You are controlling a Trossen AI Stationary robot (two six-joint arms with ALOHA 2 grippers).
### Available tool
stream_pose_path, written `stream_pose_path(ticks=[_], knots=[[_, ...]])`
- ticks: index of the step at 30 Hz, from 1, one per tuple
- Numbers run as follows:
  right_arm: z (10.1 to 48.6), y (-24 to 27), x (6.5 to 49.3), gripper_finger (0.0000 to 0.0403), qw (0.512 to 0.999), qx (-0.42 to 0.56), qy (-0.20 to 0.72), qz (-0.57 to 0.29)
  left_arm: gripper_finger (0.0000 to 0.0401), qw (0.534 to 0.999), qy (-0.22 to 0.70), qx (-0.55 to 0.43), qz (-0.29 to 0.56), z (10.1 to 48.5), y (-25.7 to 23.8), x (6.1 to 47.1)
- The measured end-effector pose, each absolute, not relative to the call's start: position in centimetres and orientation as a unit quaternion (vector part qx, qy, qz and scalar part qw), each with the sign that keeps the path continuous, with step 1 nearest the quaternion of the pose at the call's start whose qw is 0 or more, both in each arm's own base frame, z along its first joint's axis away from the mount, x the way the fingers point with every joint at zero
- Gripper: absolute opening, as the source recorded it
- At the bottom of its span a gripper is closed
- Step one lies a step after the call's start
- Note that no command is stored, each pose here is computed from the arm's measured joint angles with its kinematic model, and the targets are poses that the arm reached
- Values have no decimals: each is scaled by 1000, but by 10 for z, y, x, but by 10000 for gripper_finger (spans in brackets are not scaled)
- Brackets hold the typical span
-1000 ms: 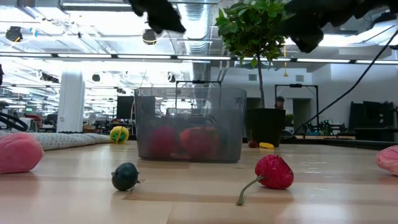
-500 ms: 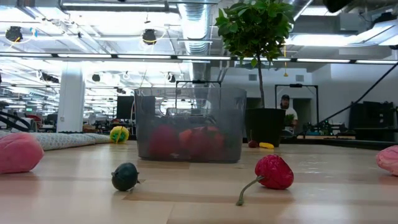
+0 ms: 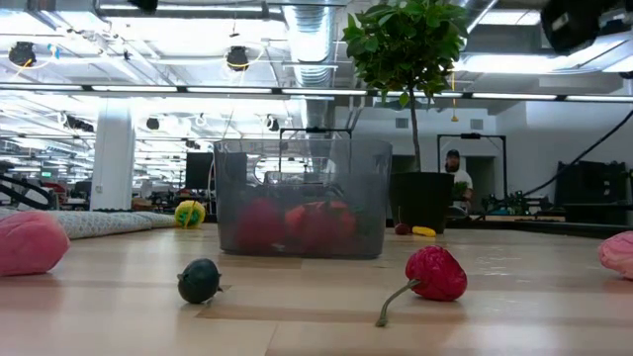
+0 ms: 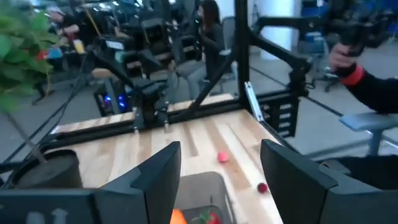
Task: Pick and placing Produce into tupperware
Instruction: Put the right peach into the bin
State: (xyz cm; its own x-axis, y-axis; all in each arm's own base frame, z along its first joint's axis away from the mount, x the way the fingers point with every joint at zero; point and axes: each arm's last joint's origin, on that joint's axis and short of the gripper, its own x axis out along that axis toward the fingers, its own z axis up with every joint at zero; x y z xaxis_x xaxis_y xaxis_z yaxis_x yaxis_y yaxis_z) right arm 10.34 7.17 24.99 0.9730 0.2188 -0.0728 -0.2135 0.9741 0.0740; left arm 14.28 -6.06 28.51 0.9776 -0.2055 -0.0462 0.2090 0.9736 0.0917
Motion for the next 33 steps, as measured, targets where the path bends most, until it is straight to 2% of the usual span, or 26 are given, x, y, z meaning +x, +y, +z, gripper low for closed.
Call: stream_pose_path(ticks=[4,12,17,27,33], knots=[[230,73,103,221,991,50,55,113,212,995,20,49,-81,268,-56,136],[199,77,107,221,982,105,123,95,212,995,18,54,-87,245,-56,131],[190,84,114,221,977,142,130,91,212,996,0,52,-78,233,-55,131],[164,97,128,221,965,142,206,76,212,996,-12,39,-77,234,-55,131],[143,110,133,214,958,99,256,87,212,996,-11,31,-77,233,-55,131]])
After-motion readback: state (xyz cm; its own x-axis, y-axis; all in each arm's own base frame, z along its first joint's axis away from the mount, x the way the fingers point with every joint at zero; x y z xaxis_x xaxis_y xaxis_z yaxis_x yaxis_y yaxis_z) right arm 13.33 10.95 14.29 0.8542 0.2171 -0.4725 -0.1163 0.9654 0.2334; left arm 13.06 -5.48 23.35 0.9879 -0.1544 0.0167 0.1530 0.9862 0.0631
